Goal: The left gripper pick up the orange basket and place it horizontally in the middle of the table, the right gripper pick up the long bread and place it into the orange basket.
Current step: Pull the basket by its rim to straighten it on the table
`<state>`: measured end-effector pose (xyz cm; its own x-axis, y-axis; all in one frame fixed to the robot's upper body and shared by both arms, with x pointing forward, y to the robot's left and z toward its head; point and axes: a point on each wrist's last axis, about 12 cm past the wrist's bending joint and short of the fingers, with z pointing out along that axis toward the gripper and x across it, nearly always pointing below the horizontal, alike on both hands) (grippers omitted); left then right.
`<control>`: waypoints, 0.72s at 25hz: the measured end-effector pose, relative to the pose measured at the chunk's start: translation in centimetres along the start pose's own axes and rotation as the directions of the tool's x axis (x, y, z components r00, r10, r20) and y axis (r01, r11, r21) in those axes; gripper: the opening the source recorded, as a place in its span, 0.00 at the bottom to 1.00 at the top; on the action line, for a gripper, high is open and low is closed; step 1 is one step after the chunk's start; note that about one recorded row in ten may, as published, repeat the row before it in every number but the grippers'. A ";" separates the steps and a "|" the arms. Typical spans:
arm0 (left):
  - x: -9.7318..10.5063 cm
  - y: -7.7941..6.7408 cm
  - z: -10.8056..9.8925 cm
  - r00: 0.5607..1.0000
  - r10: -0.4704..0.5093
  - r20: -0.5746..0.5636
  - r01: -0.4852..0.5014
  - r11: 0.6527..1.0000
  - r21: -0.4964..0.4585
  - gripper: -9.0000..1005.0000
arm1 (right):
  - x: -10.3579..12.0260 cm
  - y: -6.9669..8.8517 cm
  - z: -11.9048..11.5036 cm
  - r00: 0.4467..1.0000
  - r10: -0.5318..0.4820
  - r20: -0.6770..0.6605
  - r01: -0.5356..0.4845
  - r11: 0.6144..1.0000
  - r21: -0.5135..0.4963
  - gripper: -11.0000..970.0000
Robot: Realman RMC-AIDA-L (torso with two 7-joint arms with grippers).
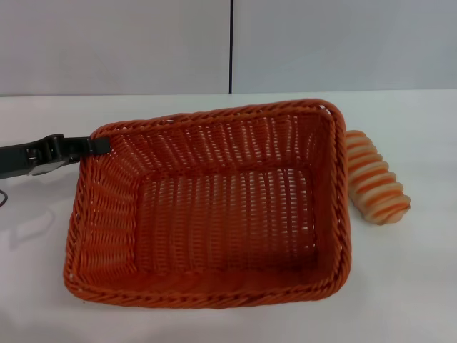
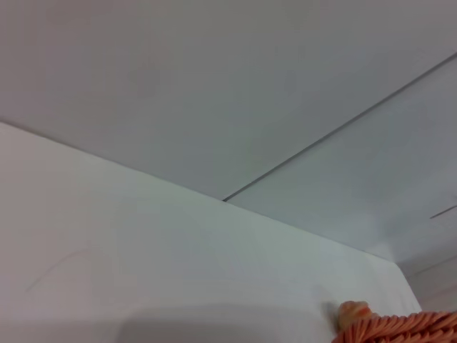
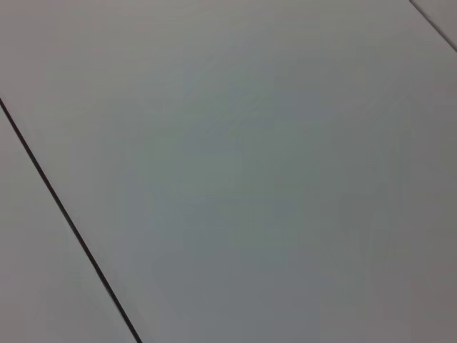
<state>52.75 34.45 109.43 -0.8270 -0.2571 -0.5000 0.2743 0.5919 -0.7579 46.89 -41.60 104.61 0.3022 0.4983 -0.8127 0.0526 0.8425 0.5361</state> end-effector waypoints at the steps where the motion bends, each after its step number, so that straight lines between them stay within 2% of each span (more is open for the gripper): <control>1: 0.1 0.1 0.0 1.000 -0.002 0.002 0.002 1.000 -0.004 0.20 | 0.0 0.0 0.0 1.000 0.000 0.000 0.000 1.000 0.000 0.80; 6: 0.3 0.3 -0.1 1.000 -0.005 0.003 0.005 1.000 -0.011 0.20 | 0.0 0.0 0.0 1.000 0.000 0.000 0.000 1.000 0.000 0.80; 11: 0.3 0.3 -0.3 1.000 0.001 -0.006 -0.001 1.000 -0.012 0.34 | 0.0 0.0 0.0 1.000 0.000 -0.003 0.000 1.000 -0.002 0.80; 16: 0.2 0.4 -0.7 1.000 0.010 -0.006 -0.010 1.000 -0.023 0.56 | 0.2 0.2 0.1 1.000 -0.004 -0.018 0.004 1.000 -0.018 0.80; 18: -0.4 0.7 -1.6 0.999 0.044 0.014 -0.043 0.998 -0.044 0.56 | 0.1 0.3 0.4 0.999 -0.001 -0.037 -0.001 0.999 -0.042 0.80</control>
<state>52.45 36.23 109.74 -0.8074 -0.2415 -0.5384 0.2875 0.6358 -0.7163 47.29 -41.33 104.75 0.2664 0.5049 -0.8210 0.0122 0.8500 0.5266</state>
